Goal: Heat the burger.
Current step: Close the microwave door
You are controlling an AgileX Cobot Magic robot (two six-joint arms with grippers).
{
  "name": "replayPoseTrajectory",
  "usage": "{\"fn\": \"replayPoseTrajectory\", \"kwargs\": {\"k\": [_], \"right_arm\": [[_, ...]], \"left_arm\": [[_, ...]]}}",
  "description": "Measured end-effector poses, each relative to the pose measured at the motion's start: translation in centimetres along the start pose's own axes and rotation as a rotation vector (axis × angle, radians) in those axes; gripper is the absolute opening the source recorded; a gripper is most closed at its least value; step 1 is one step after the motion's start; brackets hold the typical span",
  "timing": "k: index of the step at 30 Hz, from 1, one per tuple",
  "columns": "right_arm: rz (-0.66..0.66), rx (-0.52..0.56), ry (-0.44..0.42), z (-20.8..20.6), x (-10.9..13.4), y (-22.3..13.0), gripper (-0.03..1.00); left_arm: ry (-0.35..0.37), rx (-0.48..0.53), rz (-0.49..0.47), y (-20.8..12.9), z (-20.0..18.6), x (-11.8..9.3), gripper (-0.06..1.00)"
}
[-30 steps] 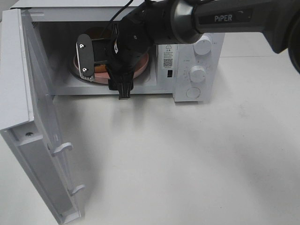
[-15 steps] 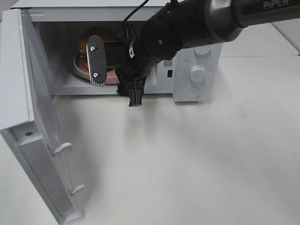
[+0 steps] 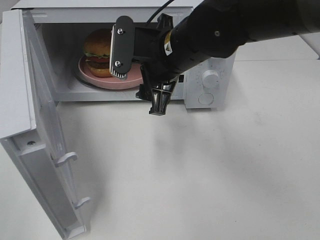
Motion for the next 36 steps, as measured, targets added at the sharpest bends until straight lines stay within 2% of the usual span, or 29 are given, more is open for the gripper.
{"fn": "replayPoseTrajectory", "kwargs": {"k": [4, 6, 7, 9, 12, 14, 17, 19, 22, 24, 33, 36], "right_arm": [[0.063, 0.006, 0.004, -1.2, 0.4, -0.7, 0.76], [0.176, 0.019, 0.012, -2.9, 1.0, -1.7, 0.76], [0.176, 0.019, 0.012, -2.9, 1.0, -1.7, 0.76], [0.269, 0.050, 0.023, -4.3, 1.5, -2.6, 0.76], [0.299, 0.063, 0.028, -4.6, 1.6, -2.9, 0.76], [0.433, 0.131, 0.046, -6.3, 2.5, -4.4, 0.76], [0.460, 0.144, 0.047, -6.7, 2.6, -4.6, 0.76], [0.584, 0.228, 0.051, -8.5, 3.4, -6.3, 0.76], [0.614, 0.246, 0.050, -9.0, 3.6, -6.7, 0.76], [0.707, 0.314, 0.041, -11.4, 4.5, -8.6, 0.76], [0.819, 0.419, 0.029, -16.6, 6.8, -12.5, 0.76], [0.826, 0.426, 0.028, -17.2, 6.9, -12.8, 0.76]], "left_arm": [[0.000, 0.000, 0.000, 0.0, 0.0, 0.0, 0.99], [0.000, 0.000, 0.000, 0.0, 0.0, 0.0, 0.99], [0.000, 0.000, 0.000, 0.0, 0.0, 0.0, 0.99], [0.000, 0.000, 0.000, 0.0, 0.0, 0.0, 0.99], [0.000, 0.000, 0.000, 0.0, 0.0, 0.0, 0.99], [0.000, 0.000, 0.000, 0.0, 0.0, 0.0, 0.99], [0.000, 0.000, 0.000, 0.0, 0.0, 0.0, 0.99], [0.000, 0.000, 0.000, 0.0, 0.0, 0.0, 0.99], [0.000, 0.000, 0.000, 0.0, 0.0, 0.0, 0.99], [0.000, 0.000, 0.000, 0.0, 0.0, 0.0, 0.99], [0.000, 0.000, 0.000, 0.0, 0.0, 0.0, 0.99], [0.000, 0.000, 0.000, 0.0, 0.0, 0.0, 0.99]]}}
Point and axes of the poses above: a point on each arm's last joint axis where the gripper is mounted, z pointing out along that axis toward the gripper, x along the wrist's bending axis when the last joint is at zero, y = z × x, the point moved 7 cm from there along z, pointing out along that axis toward the gripper, and after that the axes turned 14 degrees about z, right-handed, at the moved point
